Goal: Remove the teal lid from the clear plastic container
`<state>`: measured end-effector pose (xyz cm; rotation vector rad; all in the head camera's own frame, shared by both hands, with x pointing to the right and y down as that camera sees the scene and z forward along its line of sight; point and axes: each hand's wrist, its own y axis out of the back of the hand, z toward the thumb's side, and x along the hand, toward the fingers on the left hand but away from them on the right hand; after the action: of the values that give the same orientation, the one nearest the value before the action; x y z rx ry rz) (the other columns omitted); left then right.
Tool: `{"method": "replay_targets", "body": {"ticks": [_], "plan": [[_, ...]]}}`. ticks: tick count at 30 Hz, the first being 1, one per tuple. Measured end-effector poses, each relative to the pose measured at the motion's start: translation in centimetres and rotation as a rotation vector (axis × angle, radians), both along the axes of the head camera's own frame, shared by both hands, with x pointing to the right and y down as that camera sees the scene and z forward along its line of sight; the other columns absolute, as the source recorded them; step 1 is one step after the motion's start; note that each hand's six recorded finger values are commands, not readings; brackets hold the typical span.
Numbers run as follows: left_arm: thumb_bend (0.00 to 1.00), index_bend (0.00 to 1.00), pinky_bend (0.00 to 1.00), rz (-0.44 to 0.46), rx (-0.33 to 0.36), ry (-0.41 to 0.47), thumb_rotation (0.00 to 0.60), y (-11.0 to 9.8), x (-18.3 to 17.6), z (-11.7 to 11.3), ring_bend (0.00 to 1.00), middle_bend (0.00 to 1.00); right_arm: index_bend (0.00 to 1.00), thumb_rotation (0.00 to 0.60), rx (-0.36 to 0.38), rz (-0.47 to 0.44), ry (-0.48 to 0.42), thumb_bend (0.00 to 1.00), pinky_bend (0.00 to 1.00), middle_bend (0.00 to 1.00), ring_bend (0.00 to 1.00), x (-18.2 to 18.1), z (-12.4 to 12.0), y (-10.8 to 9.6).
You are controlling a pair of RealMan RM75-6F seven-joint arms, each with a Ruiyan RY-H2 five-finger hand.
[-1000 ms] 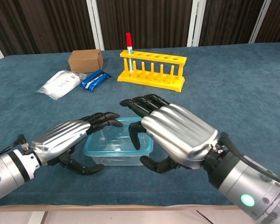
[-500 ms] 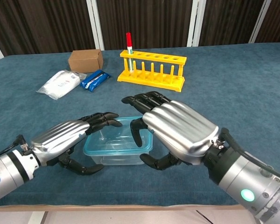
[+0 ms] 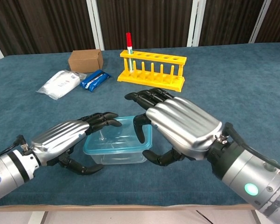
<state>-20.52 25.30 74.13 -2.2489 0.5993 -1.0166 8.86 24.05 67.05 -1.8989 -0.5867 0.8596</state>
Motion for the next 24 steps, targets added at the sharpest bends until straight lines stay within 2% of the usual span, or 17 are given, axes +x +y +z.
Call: {"method": "replay_targets", "body": {"ticks": [24], "plan": [[0.3, 0.33, 0.11, 0.018, 0.007, -0.006, 0.6, 0.35, 0.07, 0.1, 0.13, 0.36, 0.54, 0.6, -0.003, 0.011, 0.0, 0.29, 0.01, 0.04, 0.0, -0.47, 0.14, -0.49]]}}
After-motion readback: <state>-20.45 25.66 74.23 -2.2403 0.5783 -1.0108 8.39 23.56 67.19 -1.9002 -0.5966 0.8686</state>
